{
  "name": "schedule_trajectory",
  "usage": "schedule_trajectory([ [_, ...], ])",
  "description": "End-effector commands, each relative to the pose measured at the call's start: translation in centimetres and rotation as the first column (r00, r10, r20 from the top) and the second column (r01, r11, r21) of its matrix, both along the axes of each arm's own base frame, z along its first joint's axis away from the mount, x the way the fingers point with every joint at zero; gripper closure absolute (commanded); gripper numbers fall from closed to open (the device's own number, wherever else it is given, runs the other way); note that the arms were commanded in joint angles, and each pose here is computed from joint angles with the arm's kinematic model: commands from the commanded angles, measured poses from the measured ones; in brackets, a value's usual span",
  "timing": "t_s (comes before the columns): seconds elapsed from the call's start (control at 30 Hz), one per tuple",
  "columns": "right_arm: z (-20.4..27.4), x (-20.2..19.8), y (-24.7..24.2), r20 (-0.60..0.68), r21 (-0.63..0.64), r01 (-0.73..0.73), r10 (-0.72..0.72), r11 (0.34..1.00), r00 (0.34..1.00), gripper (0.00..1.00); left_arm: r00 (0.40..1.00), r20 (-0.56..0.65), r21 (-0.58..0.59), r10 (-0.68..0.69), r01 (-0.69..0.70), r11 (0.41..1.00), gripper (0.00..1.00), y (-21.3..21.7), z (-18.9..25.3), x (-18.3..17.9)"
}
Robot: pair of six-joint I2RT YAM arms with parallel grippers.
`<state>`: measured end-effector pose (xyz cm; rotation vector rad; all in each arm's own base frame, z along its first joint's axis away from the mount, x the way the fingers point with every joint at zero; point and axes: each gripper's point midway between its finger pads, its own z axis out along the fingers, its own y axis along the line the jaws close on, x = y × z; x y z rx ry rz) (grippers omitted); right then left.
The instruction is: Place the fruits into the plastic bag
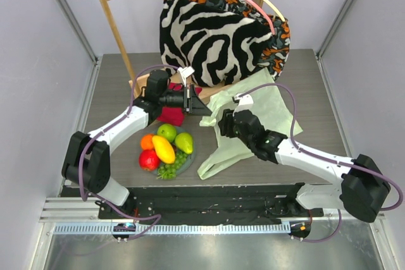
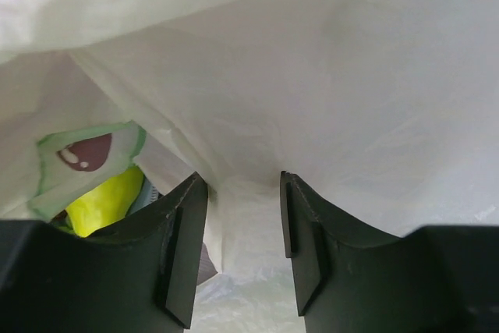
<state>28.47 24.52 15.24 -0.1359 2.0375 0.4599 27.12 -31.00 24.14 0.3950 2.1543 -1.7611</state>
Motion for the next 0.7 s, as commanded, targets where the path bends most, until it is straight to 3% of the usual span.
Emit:
schedule_trajectory([
  [0.0, 1.1, 1.3, 0.3, 0.040, 0.031, 0.055, -0.056, 0.998, 0.998, 0.52, 0.997, 0.067, -0.047, -0.031, 0.034, 0.998, 1.00, 0.2, 2.0, -0.6],
  [0.13, 0.2, 1.6, 0.5, 0.025, 0.006, 0.054, -0.055, 0.998, 0.998, 0.57, 0.997, 0.073, -0.047, -0.032, 0.035, 0.998, 1.00, 0.2, 2.1, -0.6],
  [0.27, 0.5, 1.7, 0.3, 0.030, 0.003, 0.069, -0.069, 0.998, 0.997, 0.88, 0.997, 0.067, -0.045, -0.033, 0.036, 0.998, 1.00, 0.2, 1.9, -0.6],
  [0.33, 0.8, 1.6, -0.1, 0.027, -0.013, 0.079, -0.078, 0.997, 0.997, 0.97, 0.997, 0.069, -0.043, -0.031, 0.034, 0.998, 1.00, 0.3, 1.9, -0.6],
  [0.47, 2.4, 0.9, -1.3, 0.036, -0.026, 0.089, -0.088, 0.996, 0.996, 0.99, 0.996, 0.084, -0.021, -0.016, 0.018, 1.000, 1.00, 0.6, 1.8, 0.0],
  [0.57, 4.5, 0.0, -2.2, 0.044, 0.000, 0.092, -0.092, 0.996, 0.995, 0.99, 0.996, 0.079, -0.021, 0.035, -0.034, 0.999, 0.84, 1.8, 2.1, 1.5],
  [0.6, 5.4, -0.4, -2.6, 0.042, 0.015, 0.093, -0.094, 0.996, 0.995, 0.99, 0.994, 0.094, -0.031, 0.054, -0.051, 0.998, 0.64, 2.3, 2.6, 2.0],
  [0.67, 6.3, -0.8, -2.9, 0.039, 0.028, 0.095, -0.096, 0.995, 0.995, 0.99, 0.984, 0.129, -0.042, 0.123, -0.118, 0.992, 0.43, 3.9, 3.6, 3.4],
])
